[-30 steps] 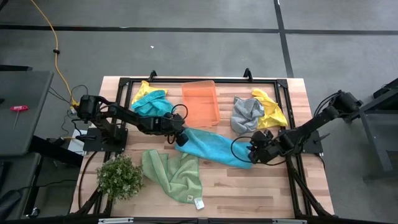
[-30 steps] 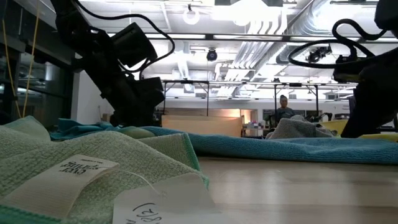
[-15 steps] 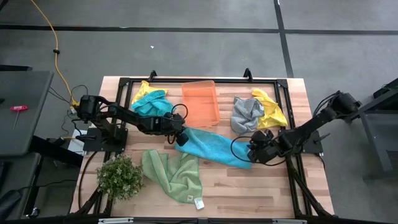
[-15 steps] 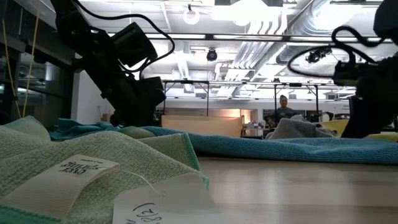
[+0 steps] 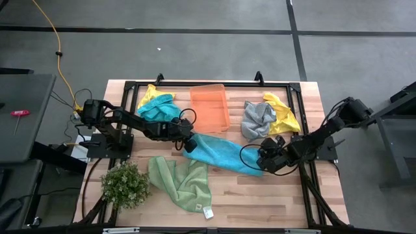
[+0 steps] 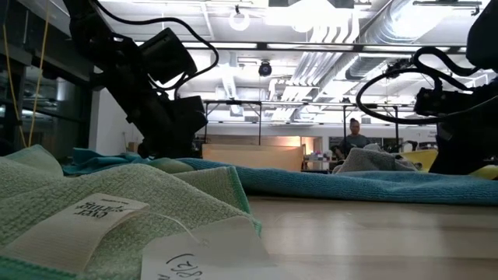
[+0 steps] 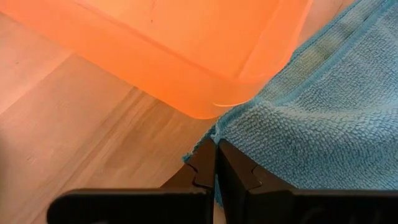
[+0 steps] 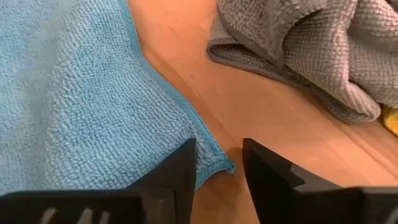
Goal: Fold microfiber towels
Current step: Fold the bottom blue microfiber cloth
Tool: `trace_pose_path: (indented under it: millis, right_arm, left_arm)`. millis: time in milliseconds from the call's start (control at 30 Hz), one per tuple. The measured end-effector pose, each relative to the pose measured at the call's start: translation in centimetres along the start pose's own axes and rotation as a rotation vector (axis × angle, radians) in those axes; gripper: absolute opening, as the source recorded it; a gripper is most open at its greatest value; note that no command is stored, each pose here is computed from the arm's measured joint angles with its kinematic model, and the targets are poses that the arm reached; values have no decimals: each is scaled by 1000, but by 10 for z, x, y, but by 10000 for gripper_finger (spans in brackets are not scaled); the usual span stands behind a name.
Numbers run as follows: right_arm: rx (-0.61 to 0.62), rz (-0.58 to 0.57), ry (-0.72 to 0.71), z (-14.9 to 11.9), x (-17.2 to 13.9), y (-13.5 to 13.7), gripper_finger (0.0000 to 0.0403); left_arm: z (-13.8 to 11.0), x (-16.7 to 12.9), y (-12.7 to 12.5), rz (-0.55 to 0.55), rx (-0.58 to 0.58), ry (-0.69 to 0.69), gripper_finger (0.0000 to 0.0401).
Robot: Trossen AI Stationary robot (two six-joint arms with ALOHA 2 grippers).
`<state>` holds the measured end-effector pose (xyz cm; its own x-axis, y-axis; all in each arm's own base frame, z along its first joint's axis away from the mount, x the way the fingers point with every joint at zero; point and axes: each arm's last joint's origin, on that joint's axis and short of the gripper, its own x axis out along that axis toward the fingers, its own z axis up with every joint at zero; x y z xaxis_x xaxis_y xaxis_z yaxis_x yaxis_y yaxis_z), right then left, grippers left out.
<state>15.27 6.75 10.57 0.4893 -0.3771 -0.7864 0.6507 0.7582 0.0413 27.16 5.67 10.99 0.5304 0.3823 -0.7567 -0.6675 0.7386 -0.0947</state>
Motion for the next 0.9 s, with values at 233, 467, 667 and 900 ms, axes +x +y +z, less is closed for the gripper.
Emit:
trace_pose_path:
  millis: [233,467,667,900]
  right_arm:
    - [-29,-45,-7,1,-5,-8,9]
    - [-33,-82,5,0,-6,-13,3]
    - [-98,35,-75,12,-25,9,11]
    - [-130,138,-14,6,-26,18,1]
  left_arm:
    - [0,0,0,1,0,0,0]
    - [0,0,0,1,-3,-1,0]
    - [0,0,0,3,-3,-2,0]
    - [0,0,0,-1,-3,0,0]
